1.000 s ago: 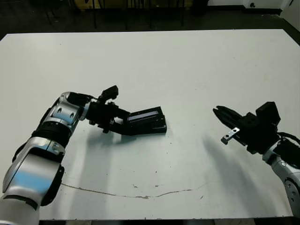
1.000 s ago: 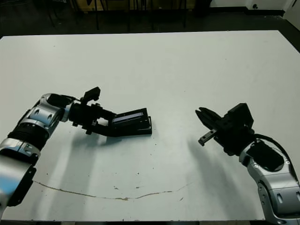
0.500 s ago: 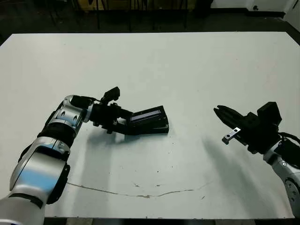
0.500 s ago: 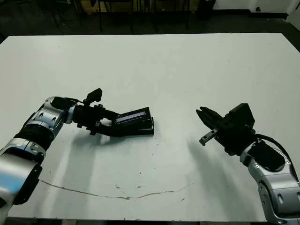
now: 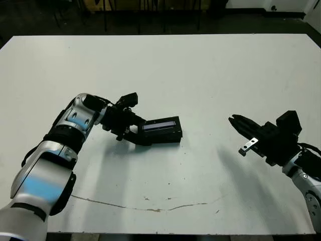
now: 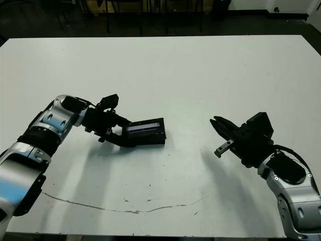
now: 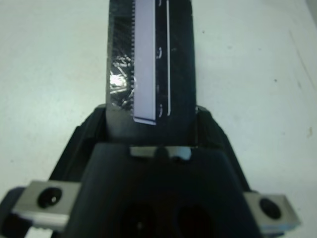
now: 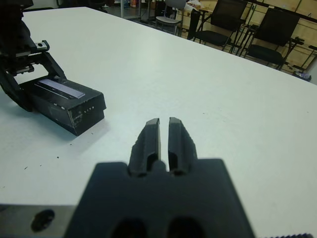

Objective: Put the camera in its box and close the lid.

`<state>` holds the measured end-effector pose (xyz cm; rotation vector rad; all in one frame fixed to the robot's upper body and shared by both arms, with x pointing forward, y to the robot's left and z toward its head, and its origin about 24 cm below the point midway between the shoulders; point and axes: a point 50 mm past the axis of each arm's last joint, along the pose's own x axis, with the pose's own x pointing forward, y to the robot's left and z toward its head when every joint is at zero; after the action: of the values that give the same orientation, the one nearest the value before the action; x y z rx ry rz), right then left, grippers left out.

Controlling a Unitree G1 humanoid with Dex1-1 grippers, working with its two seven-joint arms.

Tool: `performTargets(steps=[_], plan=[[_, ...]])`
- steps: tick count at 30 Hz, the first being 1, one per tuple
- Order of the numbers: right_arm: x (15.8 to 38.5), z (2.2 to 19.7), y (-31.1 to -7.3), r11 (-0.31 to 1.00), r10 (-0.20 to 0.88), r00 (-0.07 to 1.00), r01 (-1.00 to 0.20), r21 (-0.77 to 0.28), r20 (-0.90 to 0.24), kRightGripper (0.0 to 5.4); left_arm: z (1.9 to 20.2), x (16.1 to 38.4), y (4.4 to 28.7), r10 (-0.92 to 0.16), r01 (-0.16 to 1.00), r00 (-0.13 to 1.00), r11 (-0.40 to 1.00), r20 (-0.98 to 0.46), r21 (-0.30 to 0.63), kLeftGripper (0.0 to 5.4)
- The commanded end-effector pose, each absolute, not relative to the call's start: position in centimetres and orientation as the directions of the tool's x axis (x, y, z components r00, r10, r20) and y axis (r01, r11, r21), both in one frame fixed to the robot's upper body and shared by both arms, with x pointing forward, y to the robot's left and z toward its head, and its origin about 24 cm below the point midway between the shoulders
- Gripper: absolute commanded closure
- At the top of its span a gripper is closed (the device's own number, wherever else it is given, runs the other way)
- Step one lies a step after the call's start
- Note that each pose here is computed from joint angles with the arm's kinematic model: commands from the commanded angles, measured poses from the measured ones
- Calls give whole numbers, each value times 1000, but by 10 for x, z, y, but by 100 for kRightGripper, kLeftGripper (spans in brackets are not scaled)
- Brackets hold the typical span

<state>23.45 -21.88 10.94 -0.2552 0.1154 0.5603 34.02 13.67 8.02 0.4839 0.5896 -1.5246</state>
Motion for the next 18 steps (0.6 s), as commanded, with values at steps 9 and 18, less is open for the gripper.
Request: performTargets(steps=[9,18], plan=[[234,107,-222,819,503,841,-537,-202,-200,540,58,336,132,-683,998,-48,-2,-729,-64,267],[233,107,-222,821,496,845,-532,-209,-202,540,57,336,134,-655,997,-72,-57,-752,-46,267]])
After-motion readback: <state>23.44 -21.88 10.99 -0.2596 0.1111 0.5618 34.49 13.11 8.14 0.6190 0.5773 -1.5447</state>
